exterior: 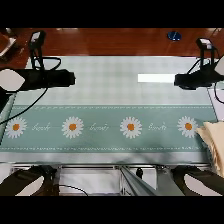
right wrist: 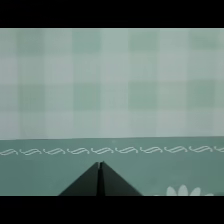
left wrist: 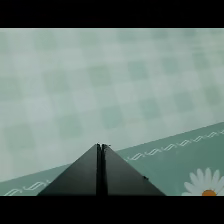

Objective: Fold the shirts.

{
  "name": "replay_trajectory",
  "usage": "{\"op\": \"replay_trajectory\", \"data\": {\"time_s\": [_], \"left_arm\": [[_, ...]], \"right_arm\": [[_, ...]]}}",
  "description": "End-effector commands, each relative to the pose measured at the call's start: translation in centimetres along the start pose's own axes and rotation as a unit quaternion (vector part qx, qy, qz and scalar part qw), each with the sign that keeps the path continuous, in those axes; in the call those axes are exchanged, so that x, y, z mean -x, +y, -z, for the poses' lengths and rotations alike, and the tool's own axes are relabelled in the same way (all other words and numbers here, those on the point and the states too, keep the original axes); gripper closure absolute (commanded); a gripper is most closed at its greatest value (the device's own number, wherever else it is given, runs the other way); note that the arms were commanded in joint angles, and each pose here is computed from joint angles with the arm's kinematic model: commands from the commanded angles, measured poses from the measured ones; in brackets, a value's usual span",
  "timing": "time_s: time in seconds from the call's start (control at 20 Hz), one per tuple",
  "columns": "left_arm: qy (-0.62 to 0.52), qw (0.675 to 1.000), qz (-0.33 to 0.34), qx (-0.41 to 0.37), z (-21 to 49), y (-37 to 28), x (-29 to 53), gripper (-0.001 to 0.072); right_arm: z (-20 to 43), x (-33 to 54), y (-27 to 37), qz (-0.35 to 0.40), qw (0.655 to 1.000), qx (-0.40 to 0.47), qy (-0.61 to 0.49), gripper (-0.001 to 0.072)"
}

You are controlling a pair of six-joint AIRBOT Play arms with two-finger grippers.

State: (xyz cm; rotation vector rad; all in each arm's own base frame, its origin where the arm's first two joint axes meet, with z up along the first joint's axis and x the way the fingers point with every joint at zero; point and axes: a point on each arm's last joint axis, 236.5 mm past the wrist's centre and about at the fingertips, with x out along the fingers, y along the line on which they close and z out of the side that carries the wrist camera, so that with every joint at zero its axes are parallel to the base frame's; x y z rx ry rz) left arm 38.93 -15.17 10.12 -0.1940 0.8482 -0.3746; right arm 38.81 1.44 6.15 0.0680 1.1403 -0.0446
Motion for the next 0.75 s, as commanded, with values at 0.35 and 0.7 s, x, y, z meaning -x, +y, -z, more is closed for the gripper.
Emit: {"op": "replay_trajectory", "data": {"time_s": [0.35, 0.7], "left_arm": [[0.059, 0.997, -0.055, 0.004, 2.9, 4.1, -0.2, 0.0676], [0.059, 0.997, -0.055, 0.004, 2.9, 4.1, -0.2, 0.0676]], "right_arm": [[1.7, -1.6, -0.1, 0.023, 0.999, 0.010, 0.026, 0.0697], [1.7, -1.6, -0.2, 0.023, 0.999, 0.010, 0.026, 0.0697]]}}
